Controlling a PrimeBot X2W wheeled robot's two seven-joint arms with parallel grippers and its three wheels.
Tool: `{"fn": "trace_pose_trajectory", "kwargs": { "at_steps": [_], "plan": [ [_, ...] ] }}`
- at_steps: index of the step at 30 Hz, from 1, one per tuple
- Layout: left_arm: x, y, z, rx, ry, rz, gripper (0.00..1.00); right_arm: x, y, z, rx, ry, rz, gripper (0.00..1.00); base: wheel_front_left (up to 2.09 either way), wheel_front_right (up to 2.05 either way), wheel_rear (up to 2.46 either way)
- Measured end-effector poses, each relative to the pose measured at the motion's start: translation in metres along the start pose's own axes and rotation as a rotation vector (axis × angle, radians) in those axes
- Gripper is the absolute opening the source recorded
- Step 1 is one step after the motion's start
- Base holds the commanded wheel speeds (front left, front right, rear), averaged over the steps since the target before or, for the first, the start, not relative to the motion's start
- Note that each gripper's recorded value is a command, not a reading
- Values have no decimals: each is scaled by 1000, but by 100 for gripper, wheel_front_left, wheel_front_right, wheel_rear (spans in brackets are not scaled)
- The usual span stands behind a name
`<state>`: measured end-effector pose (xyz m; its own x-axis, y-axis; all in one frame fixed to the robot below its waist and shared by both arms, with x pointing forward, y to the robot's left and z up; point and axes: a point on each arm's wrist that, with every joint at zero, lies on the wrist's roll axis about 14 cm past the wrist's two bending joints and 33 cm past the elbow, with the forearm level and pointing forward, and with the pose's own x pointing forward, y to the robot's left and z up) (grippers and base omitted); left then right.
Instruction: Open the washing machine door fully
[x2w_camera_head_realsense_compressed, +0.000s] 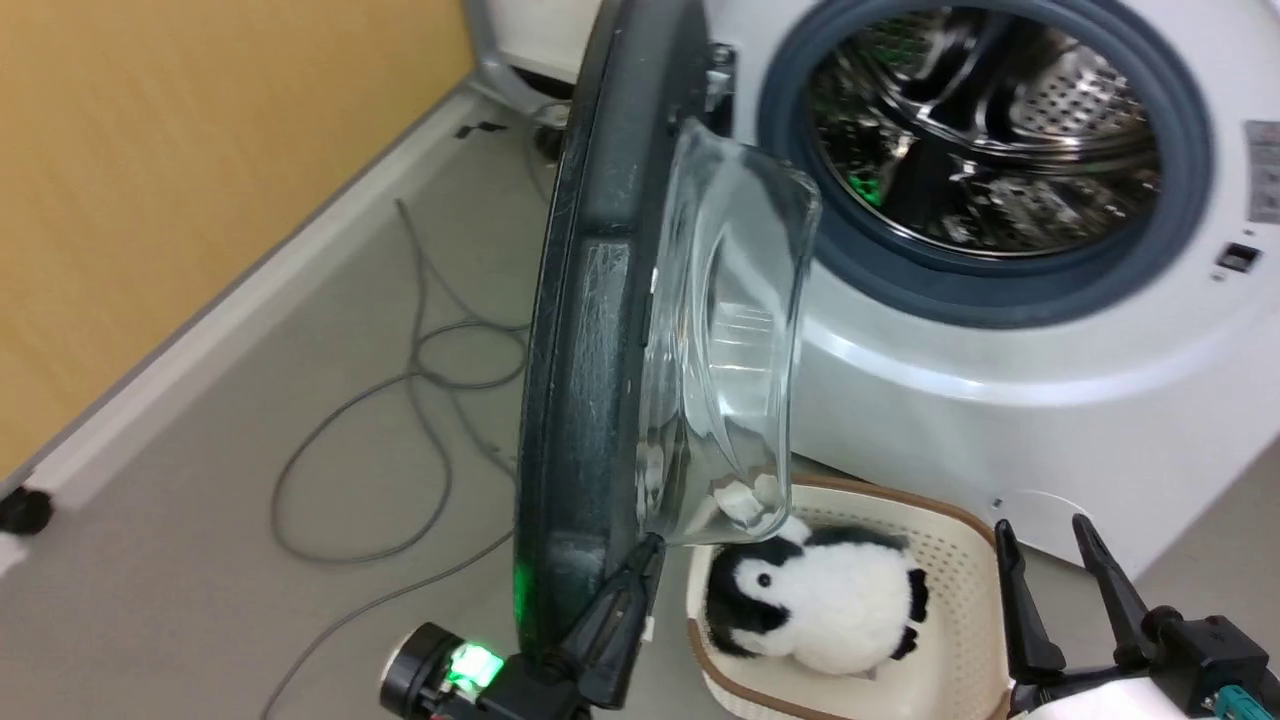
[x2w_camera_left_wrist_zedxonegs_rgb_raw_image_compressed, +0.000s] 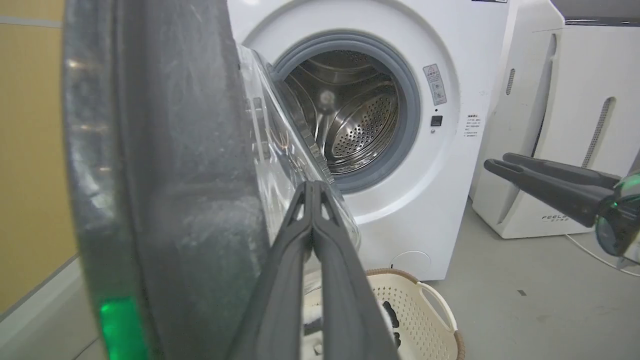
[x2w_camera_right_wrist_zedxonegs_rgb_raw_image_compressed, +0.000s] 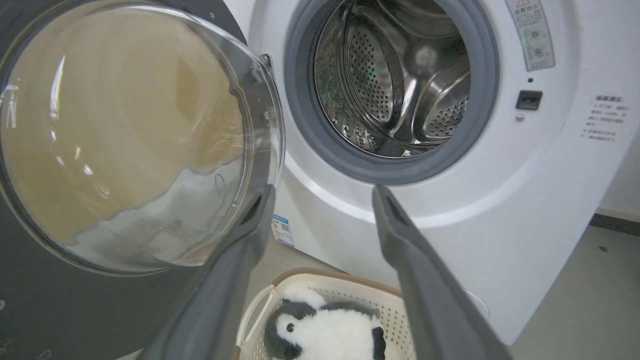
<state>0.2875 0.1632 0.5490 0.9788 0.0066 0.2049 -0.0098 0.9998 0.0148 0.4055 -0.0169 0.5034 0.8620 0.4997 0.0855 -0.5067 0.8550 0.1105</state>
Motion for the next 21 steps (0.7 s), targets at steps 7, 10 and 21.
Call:
{"fn": "trace_pose_trajectory", "kwargs": {
  "at_steps": [7,10,21],
  "plan": [
    [-14,42,-4,47,25,142,0,10,13,-4,5,8,43,100,0,0,0],
    [-19,61,-7,73,42,193,0,11,14,-7,5,14,47,100,0,0,0],
    [-34,145,-20,125,120,419,0,18,11,-25,8,53,53,100,0,0,0]
  ]
}}
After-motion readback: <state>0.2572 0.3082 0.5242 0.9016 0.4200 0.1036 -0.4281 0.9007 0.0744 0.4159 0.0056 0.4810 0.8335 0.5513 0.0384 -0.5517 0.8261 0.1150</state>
